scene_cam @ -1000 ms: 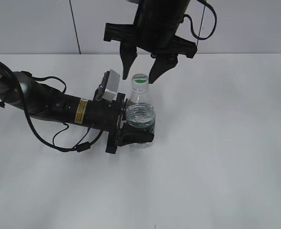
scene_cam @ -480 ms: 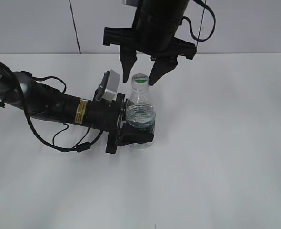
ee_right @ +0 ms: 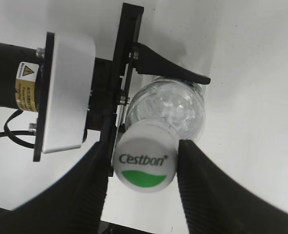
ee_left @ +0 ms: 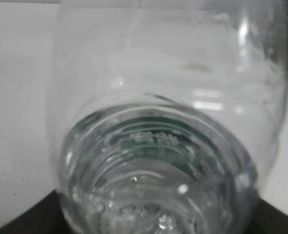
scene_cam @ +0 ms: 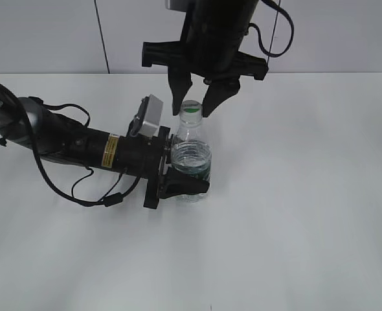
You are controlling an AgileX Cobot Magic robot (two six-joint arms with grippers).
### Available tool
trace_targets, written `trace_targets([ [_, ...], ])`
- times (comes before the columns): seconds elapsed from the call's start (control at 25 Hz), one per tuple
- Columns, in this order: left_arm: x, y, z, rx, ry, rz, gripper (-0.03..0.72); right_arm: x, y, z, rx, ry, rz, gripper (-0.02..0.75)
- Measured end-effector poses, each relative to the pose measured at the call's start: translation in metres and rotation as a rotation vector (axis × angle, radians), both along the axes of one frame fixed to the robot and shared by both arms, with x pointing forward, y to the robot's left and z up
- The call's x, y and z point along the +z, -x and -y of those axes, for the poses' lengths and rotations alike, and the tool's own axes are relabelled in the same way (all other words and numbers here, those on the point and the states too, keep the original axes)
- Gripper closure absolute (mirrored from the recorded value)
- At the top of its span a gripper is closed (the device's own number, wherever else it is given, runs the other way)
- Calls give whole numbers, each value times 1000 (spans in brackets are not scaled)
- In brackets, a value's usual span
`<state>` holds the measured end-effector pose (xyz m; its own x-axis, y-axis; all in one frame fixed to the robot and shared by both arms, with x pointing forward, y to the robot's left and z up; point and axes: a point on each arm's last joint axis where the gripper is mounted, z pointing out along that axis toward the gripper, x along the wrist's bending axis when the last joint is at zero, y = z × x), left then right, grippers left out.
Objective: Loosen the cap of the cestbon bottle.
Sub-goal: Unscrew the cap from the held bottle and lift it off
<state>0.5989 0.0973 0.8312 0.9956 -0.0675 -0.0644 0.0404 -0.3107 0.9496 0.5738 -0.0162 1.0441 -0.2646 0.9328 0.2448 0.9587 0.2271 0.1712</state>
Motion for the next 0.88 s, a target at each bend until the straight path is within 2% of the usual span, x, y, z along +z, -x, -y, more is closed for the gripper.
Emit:
trace_targets([
  [0.2,0,0,0,-1,-1,0,276,-7,2,1,3,14,-20,427],
  [0.6,0,0,0,-1,-1,0,276,-7,2,1,31,16,-11,428],
  [0.88,0,0,0,-1,0,0,276,-7,2,1,280,43,60,430],
])
